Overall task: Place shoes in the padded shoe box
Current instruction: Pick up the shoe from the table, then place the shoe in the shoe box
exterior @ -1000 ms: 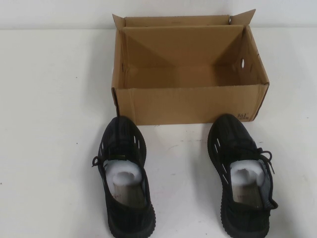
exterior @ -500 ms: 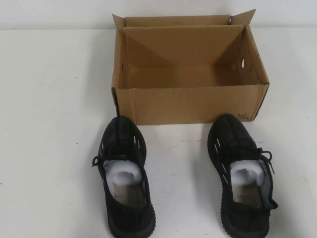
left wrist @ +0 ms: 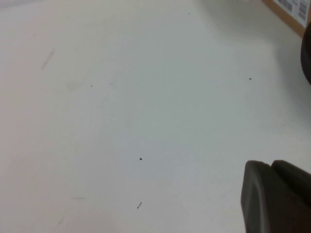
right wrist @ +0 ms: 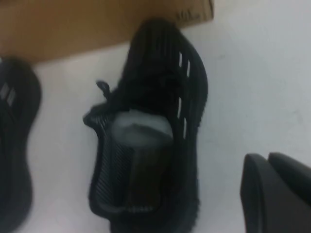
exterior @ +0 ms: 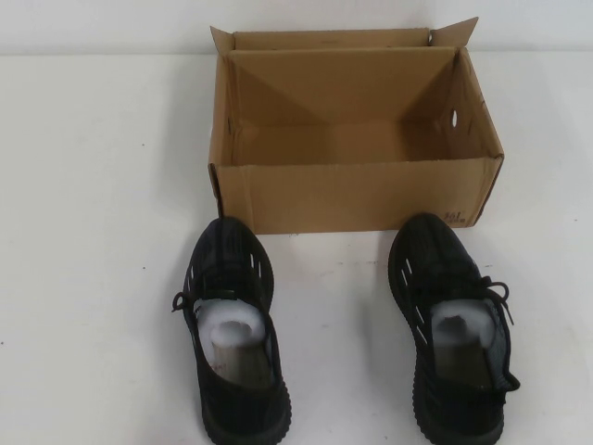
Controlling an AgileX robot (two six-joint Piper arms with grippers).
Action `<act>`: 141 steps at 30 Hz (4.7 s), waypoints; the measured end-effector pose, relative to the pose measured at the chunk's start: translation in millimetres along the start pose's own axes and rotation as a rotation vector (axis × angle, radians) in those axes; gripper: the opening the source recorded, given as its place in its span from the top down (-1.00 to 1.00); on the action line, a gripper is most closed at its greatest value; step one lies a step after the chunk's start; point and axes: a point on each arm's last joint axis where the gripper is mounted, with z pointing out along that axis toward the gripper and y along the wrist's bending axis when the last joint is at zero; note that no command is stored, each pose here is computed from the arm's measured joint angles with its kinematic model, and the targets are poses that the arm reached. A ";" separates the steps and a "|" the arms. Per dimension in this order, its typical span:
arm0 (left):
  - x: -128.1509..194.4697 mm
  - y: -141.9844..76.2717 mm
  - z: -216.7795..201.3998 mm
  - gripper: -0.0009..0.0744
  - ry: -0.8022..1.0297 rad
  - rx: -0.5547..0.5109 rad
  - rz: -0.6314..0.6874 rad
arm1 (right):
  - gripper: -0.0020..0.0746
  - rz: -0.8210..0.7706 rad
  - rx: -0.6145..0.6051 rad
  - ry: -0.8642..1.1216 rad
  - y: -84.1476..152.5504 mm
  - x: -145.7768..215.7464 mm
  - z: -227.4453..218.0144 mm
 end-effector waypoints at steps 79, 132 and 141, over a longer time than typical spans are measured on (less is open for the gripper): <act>0.0 0.0 0.0 0.99 0.000 0.000 0.000 | 0.96 -1.293 -0.061 0.571 124.8 -72.2 119.4; 0.0 0.0 0.0 0.99 0.000 0.000 -0.002 | 0.96 -0.089 0.177 -0.167 178.3 -231.9 145.8; 0.0 0.0 0.0 0.99 0.000 0.000 -0.002 | 0.96 -0.071 0.160 -0.175 179.8 -239.1 198.3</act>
